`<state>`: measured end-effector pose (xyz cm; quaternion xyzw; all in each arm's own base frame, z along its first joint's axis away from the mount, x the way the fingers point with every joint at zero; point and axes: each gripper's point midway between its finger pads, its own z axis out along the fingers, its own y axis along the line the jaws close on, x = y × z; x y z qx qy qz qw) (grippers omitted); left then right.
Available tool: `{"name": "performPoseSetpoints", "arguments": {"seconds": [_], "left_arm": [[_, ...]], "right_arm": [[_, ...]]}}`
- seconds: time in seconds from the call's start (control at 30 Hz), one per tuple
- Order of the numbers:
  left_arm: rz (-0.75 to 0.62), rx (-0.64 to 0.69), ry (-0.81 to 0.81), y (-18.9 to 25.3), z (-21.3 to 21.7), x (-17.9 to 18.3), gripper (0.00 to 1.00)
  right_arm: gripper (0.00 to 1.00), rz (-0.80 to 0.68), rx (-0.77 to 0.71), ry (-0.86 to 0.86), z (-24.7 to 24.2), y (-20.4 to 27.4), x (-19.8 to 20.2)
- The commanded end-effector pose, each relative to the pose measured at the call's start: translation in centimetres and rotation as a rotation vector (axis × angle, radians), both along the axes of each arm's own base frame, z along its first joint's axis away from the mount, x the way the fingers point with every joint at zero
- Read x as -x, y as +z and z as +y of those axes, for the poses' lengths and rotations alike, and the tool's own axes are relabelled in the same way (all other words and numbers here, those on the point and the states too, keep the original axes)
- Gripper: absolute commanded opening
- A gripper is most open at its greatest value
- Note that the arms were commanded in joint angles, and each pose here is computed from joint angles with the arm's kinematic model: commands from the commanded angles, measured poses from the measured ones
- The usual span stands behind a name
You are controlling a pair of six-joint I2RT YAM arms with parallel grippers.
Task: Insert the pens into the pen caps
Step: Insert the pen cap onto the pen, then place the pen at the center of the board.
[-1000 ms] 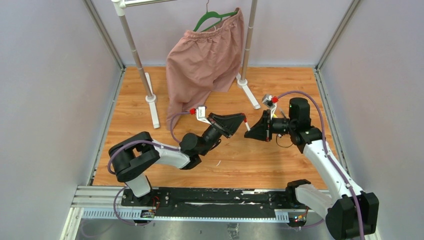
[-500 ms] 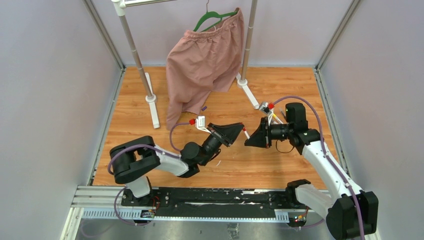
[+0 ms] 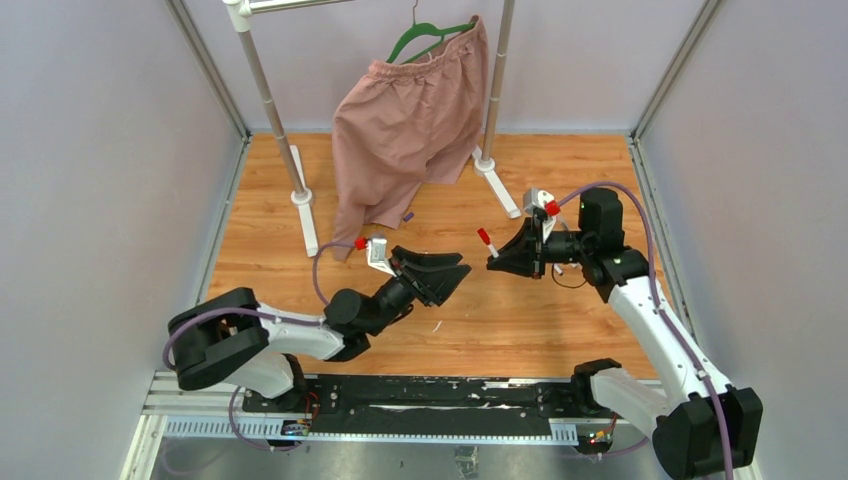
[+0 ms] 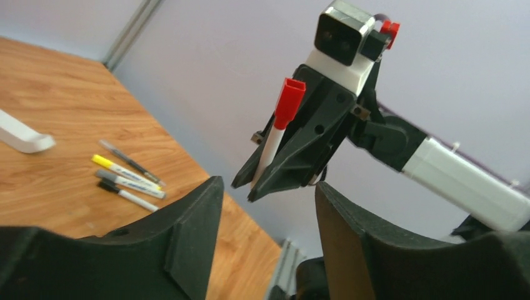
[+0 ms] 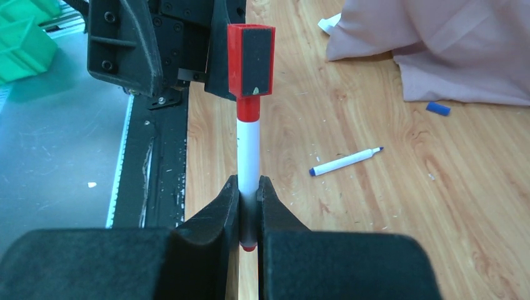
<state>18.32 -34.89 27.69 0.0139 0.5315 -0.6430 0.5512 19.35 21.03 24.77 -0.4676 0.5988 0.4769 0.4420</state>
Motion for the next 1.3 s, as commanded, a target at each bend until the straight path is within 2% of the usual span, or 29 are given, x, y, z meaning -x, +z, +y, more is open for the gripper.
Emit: {"name": "performPoseSetpoints", "arguments": {"seconds": [0.0,0.17,0.33,0.4,0.47,0.63,0.83,1.27], "left_arm": [[-0.073,-0.114,0.062,-1.5,2.0,0.1,0.64],[-0.177,-0.308,0.197,-3.6,5.1,-0.4,0.81],[-0.235,-0.575,0.325,-5.3,7.4,-2.0,0.85],[-0.243,-0.687,0.367,-6.0,8.4,-2.6,0.85],[-0.25,-0.741,0.43,-6.2,9.5,-3.3,0.87],[-0.224,-0.778,0.506,-8.4,10.9,-4.1,0.93],[-0.206,-0.794,0.492,-9.9,10.5,-4.2,0.94],[-0.2,-0.744,0.512,-10.1,11.4,-3.9,0.97]], "right_arm": [[0.0,-0.106,0.034,-0.005,-0.5,0.0,-0.8],[0.0,-0.169,0.159,-0.104,-2.3,-1.5,-2.6],[0.01,-0.213,0.324,-0.246,-5.0,-4.3,-5.2],[0.06,-0.213,0.383,-0.282,-5.9,-5.7,-6.0],[0.11,-0.195,0.434,-0.317,-6.6,-7.1,-6.8],[0.03,-0.082,0.563,-0.416,-8.5,-11.0,-9.2],[0.03,0.042,0.711,-0.499,-10.8,-15.0,-10.9],[0.17,0.237,0.971,-0.581,-14.6,-20.4,-11.2]]}}
